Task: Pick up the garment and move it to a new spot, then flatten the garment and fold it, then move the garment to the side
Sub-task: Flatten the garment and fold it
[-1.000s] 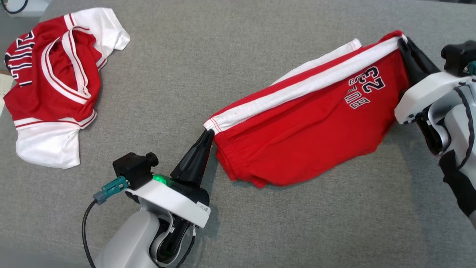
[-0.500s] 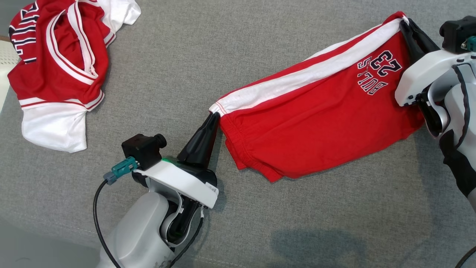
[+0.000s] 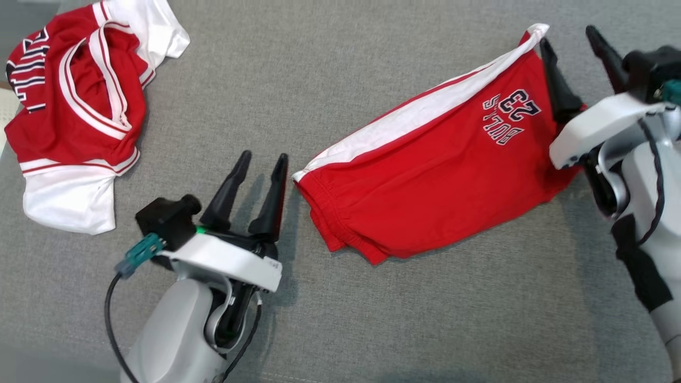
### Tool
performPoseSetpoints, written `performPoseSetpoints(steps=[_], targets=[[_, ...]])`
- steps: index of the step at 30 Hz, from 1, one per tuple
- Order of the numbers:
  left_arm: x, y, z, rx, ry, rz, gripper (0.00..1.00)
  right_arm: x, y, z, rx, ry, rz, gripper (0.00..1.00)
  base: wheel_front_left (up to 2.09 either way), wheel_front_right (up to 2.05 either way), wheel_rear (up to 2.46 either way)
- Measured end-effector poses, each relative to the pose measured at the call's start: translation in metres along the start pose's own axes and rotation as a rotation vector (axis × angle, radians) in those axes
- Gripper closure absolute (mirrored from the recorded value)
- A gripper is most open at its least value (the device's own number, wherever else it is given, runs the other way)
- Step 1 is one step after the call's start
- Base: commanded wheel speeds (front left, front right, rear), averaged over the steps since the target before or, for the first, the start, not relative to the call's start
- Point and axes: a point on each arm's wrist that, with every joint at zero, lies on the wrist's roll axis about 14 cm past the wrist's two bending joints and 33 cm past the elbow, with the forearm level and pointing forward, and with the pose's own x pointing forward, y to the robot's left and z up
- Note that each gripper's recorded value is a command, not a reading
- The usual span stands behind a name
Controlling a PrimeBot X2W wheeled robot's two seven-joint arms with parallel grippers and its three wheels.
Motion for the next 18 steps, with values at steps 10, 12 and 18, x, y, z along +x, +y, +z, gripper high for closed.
performPoseSetpoints(steps=[10, 12, 18], targets=[[-0.029, 0.018, 0.035, 0.059, -0.132, 0.111, 0.00, -0.052, 0.003, 0.023, 0.063, -0.099, -0.072, 0.00, 0.00, 0.00, 0.00], [-0.033, 0.016, 0.042, 0.083, -0.155, 0.108, 0.00, -0.063, 0.005, 0.026, 0.071, -0.115, -0.084, 0.00, 0.00, 0.00, 0.00], [-0.047, 0.010, 0.053, 0.152, -0.187, 0.105, 0.00, -0.097, 0.018, 0.030, 0.083, -0.146, -0.100, 0.00, 0.00, 0.00, 0.00]])
